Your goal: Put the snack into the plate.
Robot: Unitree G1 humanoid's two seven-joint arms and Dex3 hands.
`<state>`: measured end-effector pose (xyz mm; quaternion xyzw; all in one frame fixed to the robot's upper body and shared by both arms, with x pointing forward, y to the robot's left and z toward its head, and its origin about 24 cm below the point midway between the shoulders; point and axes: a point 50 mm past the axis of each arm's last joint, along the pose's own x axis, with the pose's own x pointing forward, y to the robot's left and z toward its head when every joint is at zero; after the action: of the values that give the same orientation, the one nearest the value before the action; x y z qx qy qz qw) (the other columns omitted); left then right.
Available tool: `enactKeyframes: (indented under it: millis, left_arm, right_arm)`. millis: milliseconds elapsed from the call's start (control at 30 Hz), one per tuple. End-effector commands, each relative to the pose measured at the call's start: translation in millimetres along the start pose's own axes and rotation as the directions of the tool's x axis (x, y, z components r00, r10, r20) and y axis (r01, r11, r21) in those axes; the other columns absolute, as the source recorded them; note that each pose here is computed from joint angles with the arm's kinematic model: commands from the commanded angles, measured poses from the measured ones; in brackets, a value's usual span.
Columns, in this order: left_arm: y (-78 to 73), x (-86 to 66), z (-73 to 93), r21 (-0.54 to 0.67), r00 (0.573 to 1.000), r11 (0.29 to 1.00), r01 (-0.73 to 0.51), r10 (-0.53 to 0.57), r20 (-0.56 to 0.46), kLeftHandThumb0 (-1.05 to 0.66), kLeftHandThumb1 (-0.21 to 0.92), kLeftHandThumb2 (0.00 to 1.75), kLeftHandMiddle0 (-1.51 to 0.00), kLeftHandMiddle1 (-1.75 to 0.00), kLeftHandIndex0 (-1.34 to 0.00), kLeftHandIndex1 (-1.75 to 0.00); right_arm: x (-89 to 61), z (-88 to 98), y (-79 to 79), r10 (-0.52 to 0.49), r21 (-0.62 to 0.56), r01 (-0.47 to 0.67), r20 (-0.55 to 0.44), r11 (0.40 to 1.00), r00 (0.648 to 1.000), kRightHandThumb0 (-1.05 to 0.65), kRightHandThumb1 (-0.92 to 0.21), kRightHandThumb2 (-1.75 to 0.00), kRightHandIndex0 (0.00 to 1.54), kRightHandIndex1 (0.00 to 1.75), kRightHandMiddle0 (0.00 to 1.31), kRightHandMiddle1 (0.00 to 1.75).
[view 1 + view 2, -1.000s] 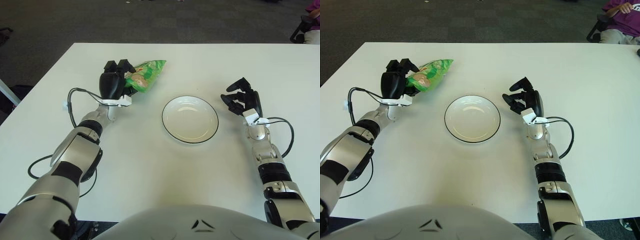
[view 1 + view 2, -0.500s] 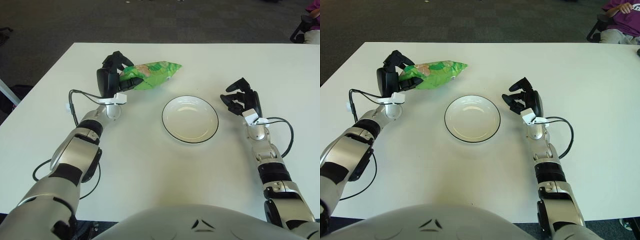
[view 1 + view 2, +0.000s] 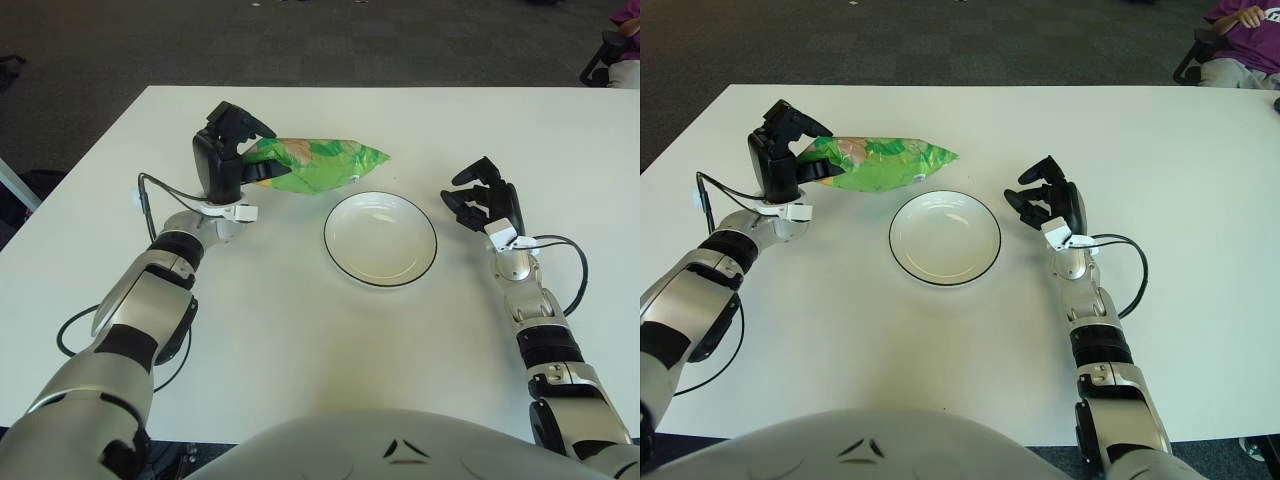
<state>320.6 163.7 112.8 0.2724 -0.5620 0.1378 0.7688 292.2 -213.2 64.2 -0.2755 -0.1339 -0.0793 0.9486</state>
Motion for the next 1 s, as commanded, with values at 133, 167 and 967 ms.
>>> enactKeyframes:
  millis: [133, 167, 967]
  left_arm:
    - [2.2, 9.3, 4.5, 0.031, 0.994, 0.999, -0.012, 0.009, 0.109, -0.08, 0.92, 0.12, -0.97, -1.75, -0.71, -1.75]
    - [2.2, 9.3, 5.0, 0.03, 0.993, 0.999, -0.012, 0.008, 0.114, -0.08, 0.92, 0.12, -0.97, -1.75, -0.71, -1.75]
    - [2.8, 21.7, 34.1, -0.056, 0.944, 0.997, -0.06, 0.075, 0.32, -0.09, 0.92, 0.15, -1.02, -1.75, -0.78, -1.75]
  right_arm:
    - [3.3, 0.8, -1.2, 0.006, -0.026, -0.006, 0.012, 1.0, 1.0, -0.35, -0.92, -0.39, 0.99, 0.43, 0.33, 1.6]
    - [3.3, 0.8, -1.1, 0.007, -0.026, -0.006, 0.011, 1.0, 1.0, -0.35, -0.92, -0.39, 0.99, 0.43, 0.33, 1.6]
    - [4.3, -0.3, 0.0, 0.011, -0.034, -0.011, 0.008, 0.999, 1.0, -0.35, -0.92, -0.39, 1.0, 0.43, 0.33, 1.6]
